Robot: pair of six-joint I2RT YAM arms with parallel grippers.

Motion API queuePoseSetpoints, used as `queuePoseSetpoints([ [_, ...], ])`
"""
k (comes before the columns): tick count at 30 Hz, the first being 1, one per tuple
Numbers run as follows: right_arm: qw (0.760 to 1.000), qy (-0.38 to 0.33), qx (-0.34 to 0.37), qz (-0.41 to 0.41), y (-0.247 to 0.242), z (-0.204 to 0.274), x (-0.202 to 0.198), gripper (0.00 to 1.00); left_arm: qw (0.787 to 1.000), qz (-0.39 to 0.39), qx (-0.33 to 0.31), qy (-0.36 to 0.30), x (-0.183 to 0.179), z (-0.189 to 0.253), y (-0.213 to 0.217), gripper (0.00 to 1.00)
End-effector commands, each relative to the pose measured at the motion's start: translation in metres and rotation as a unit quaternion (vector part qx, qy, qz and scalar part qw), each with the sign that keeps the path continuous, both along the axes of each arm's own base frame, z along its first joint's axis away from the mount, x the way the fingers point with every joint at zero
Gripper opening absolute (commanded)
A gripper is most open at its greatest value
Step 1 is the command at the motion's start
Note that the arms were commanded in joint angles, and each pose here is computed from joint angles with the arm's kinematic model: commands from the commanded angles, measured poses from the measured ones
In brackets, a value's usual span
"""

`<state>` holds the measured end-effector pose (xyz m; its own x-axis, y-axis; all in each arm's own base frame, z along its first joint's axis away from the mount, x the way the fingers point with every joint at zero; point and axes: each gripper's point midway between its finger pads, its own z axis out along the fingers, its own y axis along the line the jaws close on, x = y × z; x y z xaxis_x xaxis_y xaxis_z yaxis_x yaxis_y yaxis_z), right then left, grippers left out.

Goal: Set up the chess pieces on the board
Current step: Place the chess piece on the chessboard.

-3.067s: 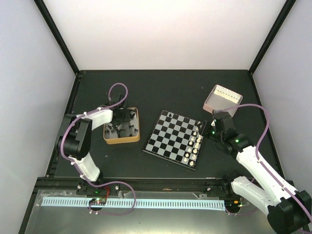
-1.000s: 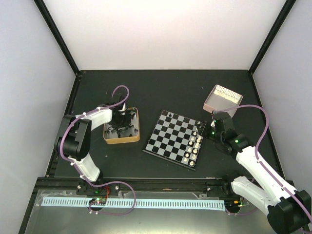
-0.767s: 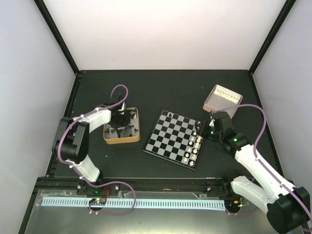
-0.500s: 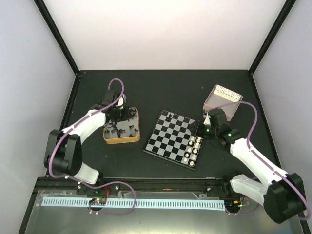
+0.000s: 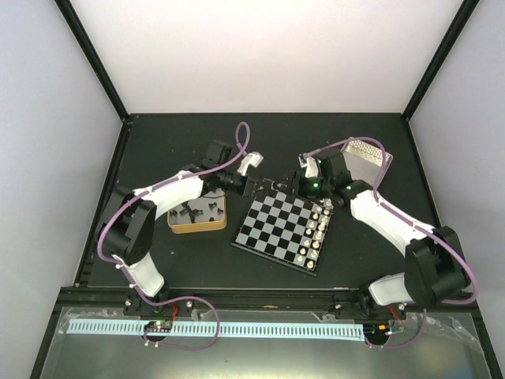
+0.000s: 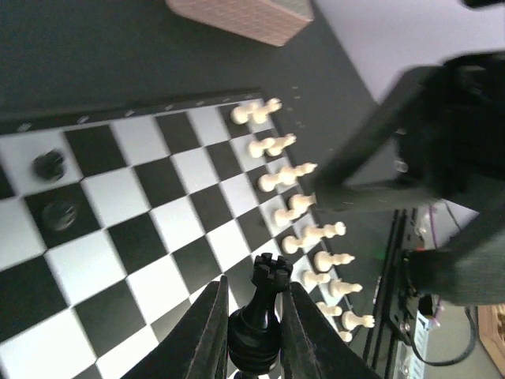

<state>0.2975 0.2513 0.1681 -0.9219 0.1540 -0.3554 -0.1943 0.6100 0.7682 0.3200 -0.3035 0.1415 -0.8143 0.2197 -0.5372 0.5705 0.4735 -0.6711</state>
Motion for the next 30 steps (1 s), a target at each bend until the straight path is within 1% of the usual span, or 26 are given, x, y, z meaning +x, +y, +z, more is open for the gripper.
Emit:
queuePoseSetpoints([
  [1, 1.0, -0.008, -0.004, -0.004, 0.007, 0.007, 0.019, 0.57, 0.991, -0.092, -0.075, -0.07, -0.004, 0.037, -0.024, 0.05],
  [5, 1.0, 0.007, 0.012, 0.012, 0.018, 0.006, 0.023, 0.44, 0.987, -0.117, -0.078, -0.079, -0.012, 0.035, -0.027, 0.04],
  [11, 0.999, 0.014, 0.025, 0.021, 0.023, 0.007, 0.023, 0.36, 0.985, -0.127, -0.079, -0.083, -0.017, 0.033, -0.027, 0.05],
  [13, 0.999, 0.022, 0.029, 0.023, 0.024, 0.006, 0.022, 0.32, 0.985, -0.128, -0.08, -0.083, -0.017, 0.033, -0.027, 0.05],
  [15, 0.999, 0.03, 0.035, 0.03, 0.026, 0.005, 0.019, 0.3, 0.985, -0.125, -0.079, -0.084, -0.016, 0.033, -0.027, 0.05],
  [20, 0.997, 0.051, 0.044, 0.035, 0.027, 0.001, 0.012, 0.29, 0.987, -0.115, -0.074, -0.087, -0.012, 0.034, -0.027, 0.05],
  [26, 0.993, 0.086, 0.068, 0.038, 0.031, -0.001, 0.005, 0.24, 0.988, -0.107, -0.071, -0.086, -0.01, 0.034, -0.027, 0.06],
  [30, 0.989, 0.11, 0.093, 0.033, 0.034, -0.002, 0.002, 0.16, 0.987, -0.105, -0.074, -0.092, -0.01, 0.038, -0.026, 0.06],
])
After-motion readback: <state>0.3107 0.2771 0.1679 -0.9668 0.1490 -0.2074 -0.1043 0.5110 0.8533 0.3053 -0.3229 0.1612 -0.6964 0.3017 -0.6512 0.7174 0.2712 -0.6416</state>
